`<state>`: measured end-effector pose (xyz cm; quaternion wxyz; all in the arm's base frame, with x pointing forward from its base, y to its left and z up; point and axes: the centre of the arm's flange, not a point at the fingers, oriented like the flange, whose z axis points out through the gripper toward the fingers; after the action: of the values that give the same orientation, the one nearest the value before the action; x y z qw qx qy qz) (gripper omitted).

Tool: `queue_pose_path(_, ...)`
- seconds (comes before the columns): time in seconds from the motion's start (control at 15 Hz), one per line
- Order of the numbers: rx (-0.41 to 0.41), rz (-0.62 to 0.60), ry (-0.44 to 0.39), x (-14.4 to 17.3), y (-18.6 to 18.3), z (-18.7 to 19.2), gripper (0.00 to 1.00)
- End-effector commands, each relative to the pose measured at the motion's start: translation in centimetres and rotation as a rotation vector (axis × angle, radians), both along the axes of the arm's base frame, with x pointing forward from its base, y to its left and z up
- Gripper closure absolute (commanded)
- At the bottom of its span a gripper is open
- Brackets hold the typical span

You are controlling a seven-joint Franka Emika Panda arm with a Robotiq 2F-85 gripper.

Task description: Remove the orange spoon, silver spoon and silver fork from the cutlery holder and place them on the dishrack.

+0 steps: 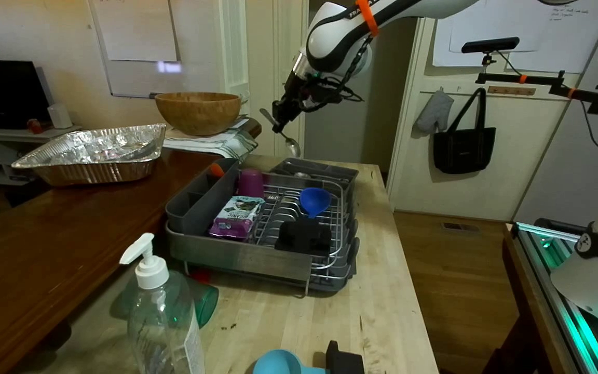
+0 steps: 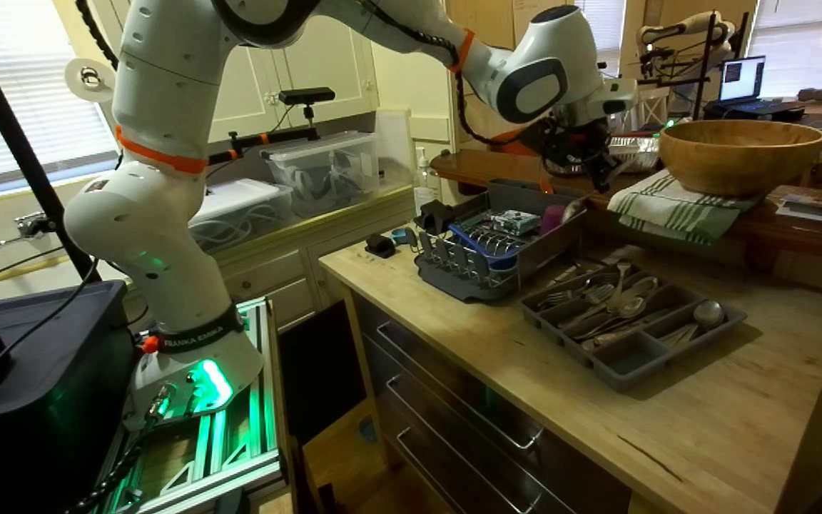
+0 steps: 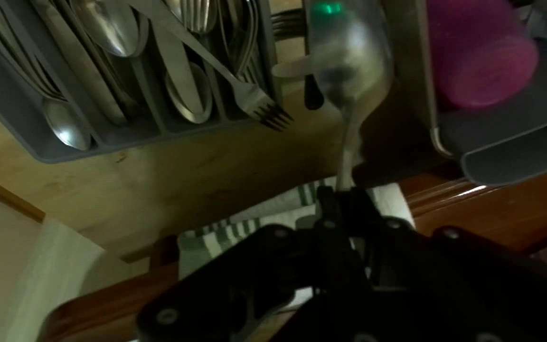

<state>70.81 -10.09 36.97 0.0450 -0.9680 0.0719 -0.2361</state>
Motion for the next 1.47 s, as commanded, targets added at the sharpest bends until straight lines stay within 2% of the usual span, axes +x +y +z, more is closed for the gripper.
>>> queue_pose_path(0.0, -0.062, 0.194, -0.024, -2.5, 2.2, 1.3, 0.97)
queue_pose_path(0.2, -0.118, 0.361, -0.031, -2.6, 2.9, 1.4, 0.97)
queue_pose_path(0.27, -0.096, 0.273, -0.027, -1.0, 3.5, 1.5, 0.89)
queue_pose_path(0.53, -0.125, 0.342, -0.028, -1.3, 3.5, 1.3, 0.89)
queue_pose_path(0.6, -0.126, 0.344, -0.028, -1.3, 3.5, 1.3, 0.97)
queue_pose_path(0.67, -0.167, 0.370, -0.045, -1.3, 3.7, 1.2, 0.97)
queue_pose_path(0.93, -0.280, 0.546, -0.174, 1.6, 8.4, 2.6, 0.97)
queue_pose_path(1.2, -0.307, 0.714, -0.319, 3.9, 12.7, 2.9, 0.97)
queue_pose_path(1.4, -0.305, 0.841, -0.423, 5.0, 14.0, 2.8, 0.97)
